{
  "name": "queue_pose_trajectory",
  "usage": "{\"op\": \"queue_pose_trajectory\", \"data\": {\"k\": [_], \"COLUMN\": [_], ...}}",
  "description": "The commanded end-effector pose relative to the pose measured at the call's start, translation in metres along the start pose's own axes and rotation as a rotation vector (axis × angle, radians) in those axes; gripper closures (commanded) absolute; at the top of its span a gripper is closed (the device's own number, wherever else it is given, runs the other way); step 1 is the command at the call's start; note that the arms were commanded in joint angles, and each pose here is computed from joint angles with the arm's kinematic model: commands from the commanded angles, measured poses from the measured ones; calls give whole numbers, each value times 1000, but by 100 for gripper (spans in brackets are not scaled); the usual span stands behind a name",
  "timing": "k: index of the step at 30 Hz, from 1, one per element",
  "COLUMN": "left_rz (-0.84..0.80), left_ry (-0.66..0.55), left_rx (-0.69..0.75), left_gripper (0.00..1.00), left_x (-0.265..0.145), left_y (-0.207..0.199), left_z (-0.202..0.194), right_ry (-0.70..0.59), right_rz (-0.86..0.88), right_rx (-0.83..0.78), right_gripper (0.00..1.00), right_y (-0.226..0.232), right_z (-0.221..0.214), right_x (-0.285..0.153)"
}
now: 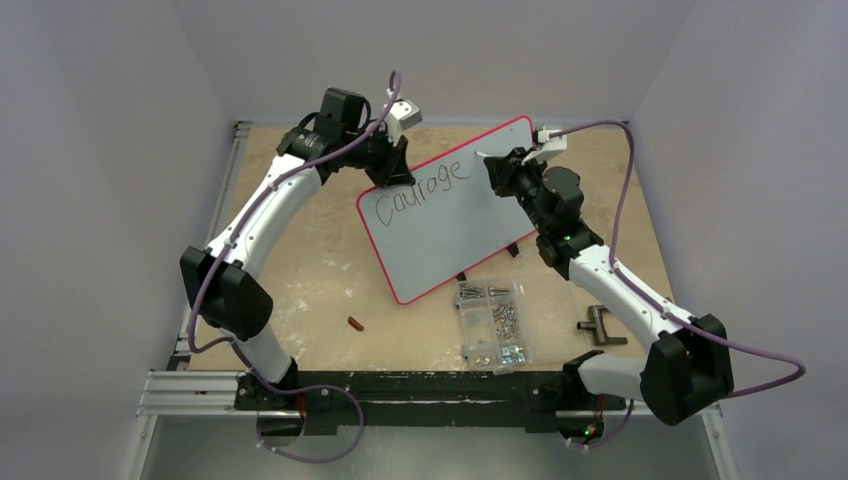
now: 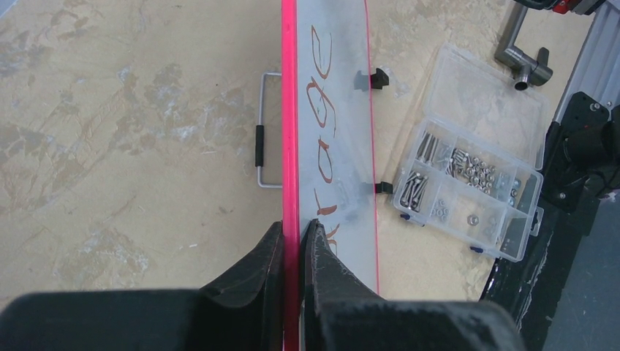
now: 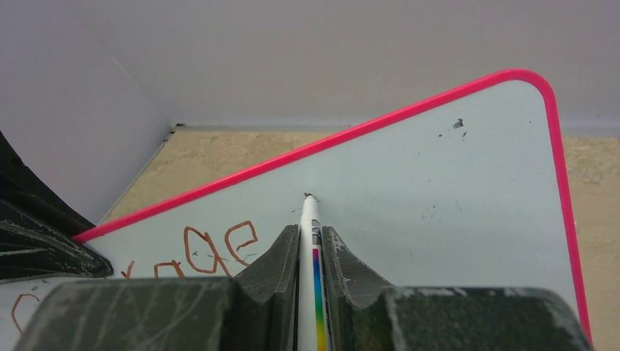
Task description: Write a sentence on the whiteboard
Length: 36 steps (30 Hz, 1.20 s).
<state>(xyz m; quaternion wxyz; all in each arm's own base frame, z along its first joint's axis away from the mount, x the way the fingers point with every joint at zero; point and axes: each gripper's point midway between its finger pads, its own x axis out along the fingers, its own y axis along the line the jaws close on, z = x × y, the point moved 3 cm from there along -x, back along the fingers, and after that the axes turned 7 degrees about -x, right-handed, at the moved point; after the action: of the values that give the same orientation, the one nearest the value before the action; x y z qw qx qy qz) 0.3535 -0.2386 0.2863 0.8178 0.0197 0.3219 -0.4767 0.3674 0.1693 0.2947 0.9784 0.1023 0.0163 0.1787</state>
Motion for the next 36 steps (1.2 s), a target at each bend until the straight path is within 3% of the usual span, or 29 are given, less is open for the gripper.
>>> {"op": "queue_pose_trajectory", "data": {"k": [1,16,36], "left_rz": [43,46,55], "left_ry": [87,89,82], "left_rx": [41,44,46], "left_gripper": [100,100,100], "left_x": [3,2,-2], "left_y": [7,5,3], "left_z": [-17,-18,-15], "right_ry": [-95,-98,-131], "right_rz": [-21,-82,28], "right_rx": [-32,-45,7], "right_gripper": [100,100,100], "right_y": [-1,-19,1], "right_z": [33,38,53], "right_x": [3,9,-3]}}
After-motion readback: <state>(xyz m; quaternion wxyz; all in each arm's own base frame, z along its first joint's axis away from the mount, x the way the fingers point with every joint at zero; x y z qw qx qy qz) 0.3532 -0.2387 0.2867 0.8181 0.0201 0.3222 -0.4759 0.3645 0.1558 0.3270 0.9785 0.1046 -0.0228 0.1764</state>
